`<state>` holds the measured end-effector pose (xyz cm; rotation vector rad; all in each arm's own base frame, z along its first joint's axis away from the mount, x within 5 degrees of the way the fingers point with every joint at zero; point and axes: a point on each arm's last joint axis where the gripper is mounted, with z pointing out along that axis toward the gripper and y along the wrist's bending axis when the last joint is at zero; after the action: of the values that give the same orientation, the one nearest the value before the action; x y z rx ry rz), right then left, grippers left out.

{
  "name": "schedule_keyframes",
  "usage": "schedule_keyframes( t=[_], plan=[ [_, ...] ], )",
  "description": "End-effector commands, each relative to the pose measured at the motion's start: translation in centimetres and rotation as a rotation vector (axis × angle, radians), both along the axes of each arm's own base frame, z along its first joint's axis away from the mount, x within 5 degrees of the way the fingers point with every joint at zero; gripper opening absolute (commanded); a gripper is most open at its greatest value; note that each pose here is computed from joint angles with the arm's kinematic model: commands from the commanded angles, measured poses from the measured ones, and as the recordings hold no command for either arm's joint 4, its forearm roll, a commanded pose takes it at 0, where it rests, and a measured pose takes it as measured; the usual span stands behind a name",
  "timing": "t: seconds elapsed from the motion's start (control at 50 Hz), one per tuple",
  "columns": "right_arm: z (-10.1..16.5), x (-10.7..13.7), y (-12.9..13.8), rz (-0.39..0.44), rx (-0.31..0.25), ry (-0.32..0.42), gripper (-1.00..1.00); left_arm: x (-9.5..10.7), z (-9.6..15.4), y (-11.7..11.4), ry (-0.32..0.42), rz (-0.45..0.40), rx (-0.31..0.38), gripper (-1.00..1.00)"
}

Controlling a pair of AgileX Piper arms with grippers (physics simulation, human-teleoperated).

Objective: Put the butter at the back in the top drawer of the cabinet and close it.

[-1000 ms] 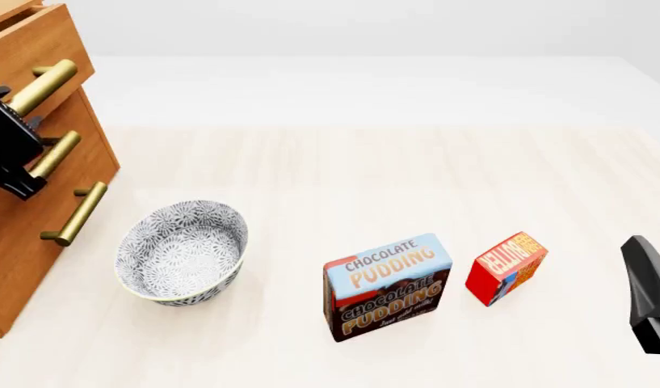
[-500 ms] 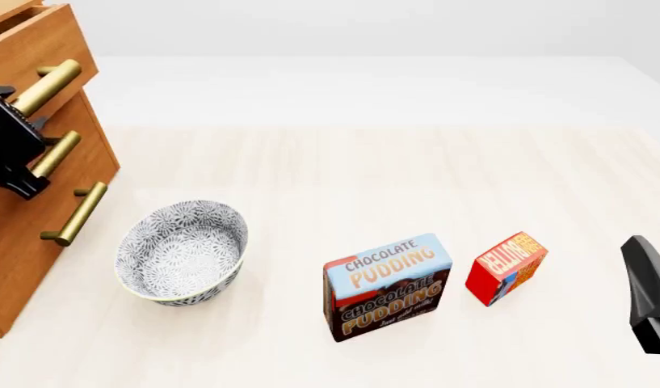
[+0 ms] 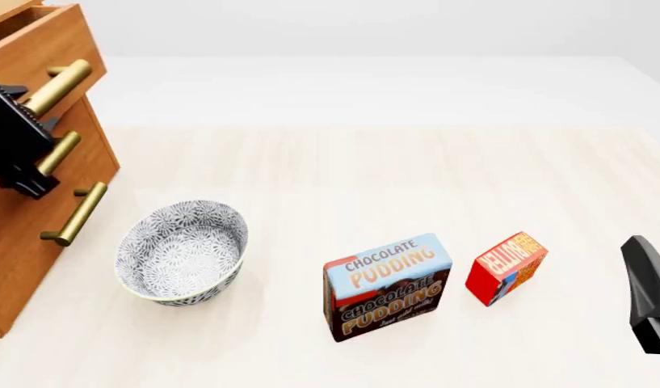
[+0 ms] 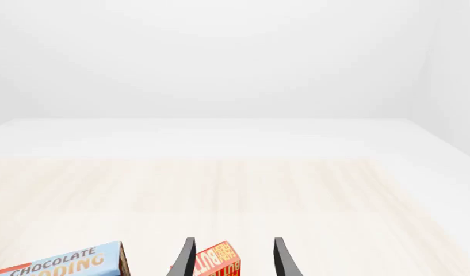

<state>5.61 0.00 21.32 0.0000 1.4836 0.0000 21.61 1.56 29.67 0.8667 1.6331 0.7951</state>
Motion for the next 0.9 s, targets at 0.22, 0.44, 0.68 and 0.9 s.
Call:
schedule_keyframes(
  t=[0.22,0.44,0.68,0.9],
  plan=[
    [0.0,0.0,0.0,0.000,0.000,0.000,1.00,1.1,-0.6,-1.5,0.036,-0.063,-0.021,-1.00],
    [0.0,0.0,0.0,0.000,0.000,0.000,1.00,1.5,-0.3,-2.1,0.041,-0.086,-0.034,-1.00],
    [0.0,0.0,0.0,0.000,0.000,0.000,1.00,1.5,-0.1,-2.8,0.045,-0.115,-0.044,-1.00],
    [0.0,0.0,0.0,0.000,0.000,0.000,1.00,1.6,-0.2,-3.3,0.048,-0.135,-0.045,-1.00]
  ],
)
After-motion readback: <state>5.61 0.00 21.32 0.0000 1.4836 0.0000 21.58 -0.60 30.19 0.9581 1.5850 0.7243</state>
